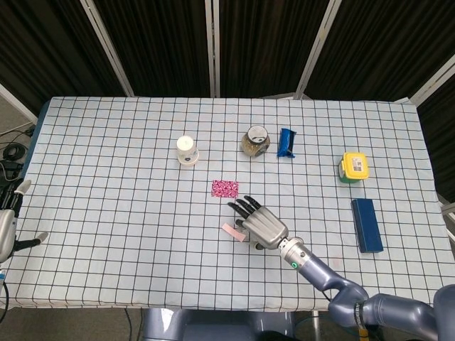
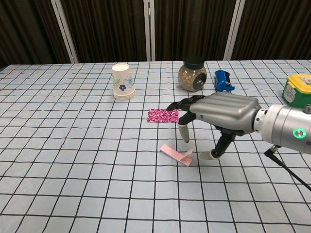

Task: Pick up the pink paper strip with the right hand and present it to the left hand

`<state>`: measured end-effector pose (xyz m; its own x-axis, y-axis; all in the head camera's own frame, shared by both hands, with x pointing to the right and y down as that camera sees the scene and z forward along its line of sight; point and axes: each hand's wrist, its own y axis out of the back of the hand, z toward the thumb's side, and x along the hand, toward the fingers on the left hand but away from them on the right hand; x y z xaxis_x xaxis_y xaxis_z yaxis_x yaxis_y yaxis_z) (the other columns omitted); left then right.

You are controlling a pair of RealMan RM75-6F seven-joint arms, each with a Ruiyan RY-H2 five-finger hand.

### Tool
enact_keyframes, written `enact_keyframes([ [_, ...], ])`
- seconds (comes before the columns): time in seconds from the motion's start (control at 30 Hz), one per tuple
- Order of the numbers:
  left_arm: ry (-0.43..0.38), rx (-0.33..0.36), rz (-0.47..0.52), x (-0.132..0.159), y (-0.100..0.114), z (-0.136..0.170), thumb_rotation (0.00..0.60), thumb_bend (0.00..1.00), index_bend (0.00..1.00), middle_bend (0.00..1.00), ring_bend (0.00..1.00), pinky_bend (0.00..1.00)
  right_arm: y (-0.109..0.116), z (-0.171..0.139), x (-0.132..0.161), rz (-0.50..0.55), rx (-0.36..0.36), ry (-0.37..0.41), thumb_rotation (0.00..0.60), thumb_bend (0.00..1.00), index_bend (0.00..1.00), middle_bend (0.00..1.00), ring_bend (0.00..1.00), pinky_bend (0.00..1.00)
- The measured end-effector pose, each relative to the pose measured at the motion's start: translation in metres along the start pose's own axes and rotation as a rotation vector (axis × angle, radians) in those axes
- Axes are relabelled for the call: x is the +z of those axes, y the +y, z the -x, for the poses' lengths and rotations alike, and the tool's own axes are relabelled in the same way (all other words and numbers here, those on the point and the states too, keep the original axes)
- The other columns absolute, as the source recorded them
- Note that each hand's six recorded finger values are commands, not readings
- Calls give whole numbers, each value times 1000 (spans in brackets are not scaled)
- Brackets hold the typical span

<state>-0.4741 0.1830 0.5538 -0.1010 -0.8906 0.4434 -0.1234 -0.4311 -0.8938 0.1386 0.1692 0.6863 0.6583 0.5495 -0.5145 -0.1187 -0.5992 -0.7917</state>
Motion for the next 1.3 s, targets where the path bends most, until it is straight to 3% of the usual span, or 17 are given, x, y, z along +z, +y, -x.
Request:
enact_keyframes([
  [0.37, 1, -4, 5, 0, 0, -1, 600, 0, 0, 0, 0, 0, -10, 13, 6, -47, -21, 21, 600, 256, 582, 74, 0, 0],
  [0.93, -5, -3, 5, 1, 0, -1, 600, 0, 0, 0, 0, 0, -17, 16, 9, 32, -18, 14, 600, 415, 648, 99, 0, 0],
  [1.13, -5, -9, 4, 1, -1, -1, 600, 0, 0, 0, 0, 0, -13, 19, 10, 41, -35, 15, 600, 452, 674, 116, 0, 0],
  [1.3, -6, -23, 5, 2, -5, -3, 600, 0, 0, 0, 0, 0, 3, 22, 12, 39, -83, 26, 600, 453, 690, 129, 0, 0],
])
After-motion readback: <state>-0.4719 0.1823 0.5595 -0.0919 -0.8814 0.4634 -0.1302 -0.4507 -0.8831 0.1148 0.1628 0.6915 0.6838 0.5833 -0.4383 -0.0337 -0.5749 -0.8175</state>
